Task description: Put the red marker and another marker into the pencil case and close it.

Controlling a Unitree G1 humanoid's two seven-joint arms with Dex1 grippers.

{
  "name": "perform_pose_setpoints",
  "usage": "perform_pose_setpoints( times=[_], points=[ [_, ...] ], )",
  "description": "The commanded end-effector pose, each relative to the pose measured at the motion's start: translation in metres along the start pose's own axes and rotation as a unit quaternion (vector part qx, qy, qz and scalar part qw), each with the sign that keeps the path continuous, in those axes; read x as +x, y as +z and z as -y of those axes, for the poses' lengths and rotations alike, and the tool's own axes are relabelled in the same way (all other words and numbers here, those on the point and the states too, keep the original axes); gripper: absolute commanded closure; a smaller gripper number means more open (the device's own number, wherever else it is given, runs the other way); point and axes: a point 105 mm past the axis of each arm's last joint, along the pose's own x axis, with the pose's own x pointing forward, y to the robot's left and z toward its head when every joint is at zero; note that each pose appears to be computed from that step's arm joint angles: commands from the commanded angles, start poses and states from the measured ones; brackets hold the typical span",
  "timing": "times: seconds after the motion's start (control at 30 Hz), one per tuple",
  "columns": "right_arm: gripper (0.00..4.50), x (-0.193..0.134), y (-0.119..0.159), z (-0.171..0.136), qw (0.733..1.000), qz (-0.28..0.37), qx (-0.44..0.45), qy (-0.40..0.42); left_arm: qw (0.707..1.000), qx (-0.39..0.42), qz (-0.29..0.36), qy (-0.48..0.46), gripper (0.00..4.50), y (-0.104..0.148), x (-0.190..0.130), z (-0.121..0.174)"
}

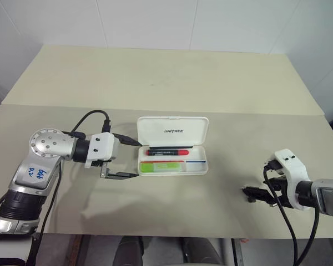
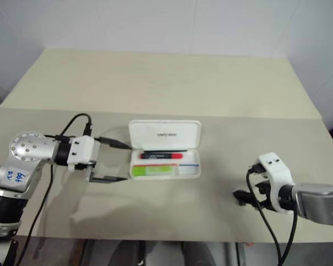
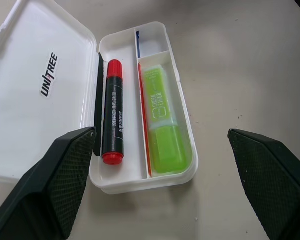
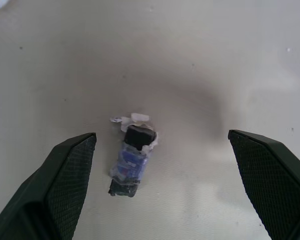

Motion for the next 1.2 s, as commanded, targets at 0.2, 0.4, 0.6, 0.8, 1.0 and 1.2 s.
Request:
perform_pose_setpoints(
  times=[0.2, 0.4, 0.6, 0.8, 1.0, 1.2],
  points=[
    [1.31, 0.002, -0.016, -0.018, 1.000, -0.019, 0.007, 0.019, 1.000, 0.018, -0.004, 0.022, 0.00, 0.008, -0.009, -0.004],
    [3.39, 0.000, -0.016, -0.027, 1.000, -0.023, 0.012, 0.015, 0.999, 0.023, -0.002, 0.027, 0.00, 0.009, -0.009, -0.007],
    [4.16, -0.002, -0.007, -0.026, 1.000, -0.020, 0.013, -0.005, 0.999, 0.027, -0.002, 0.032, 0.00, 0.009, -0.009, -0.009],
    [4.16, -0.004, 0.019, -0.014, 0.998, 0.019, -0.057, -0.033, 0.999, 0.029, -0.001, 0.037, 0.00, 0.009, -0.008, -0.010],
    [4.16, -0.009, 0.055, -0.017, 0.970, 0.079, -0.232, 0.008, 0.999, 0.030, -0.005, 0.041, 0.00, 0.008, -0.008, -0.009],
    [4.16, -0.008, 0.077, -0.032, 0.913, 0.114, -0.376, 0.112, 0.998, 0.031, -0.013, 0.047, 0.00, 0.006, -0.012, -0.010]
  ],
)
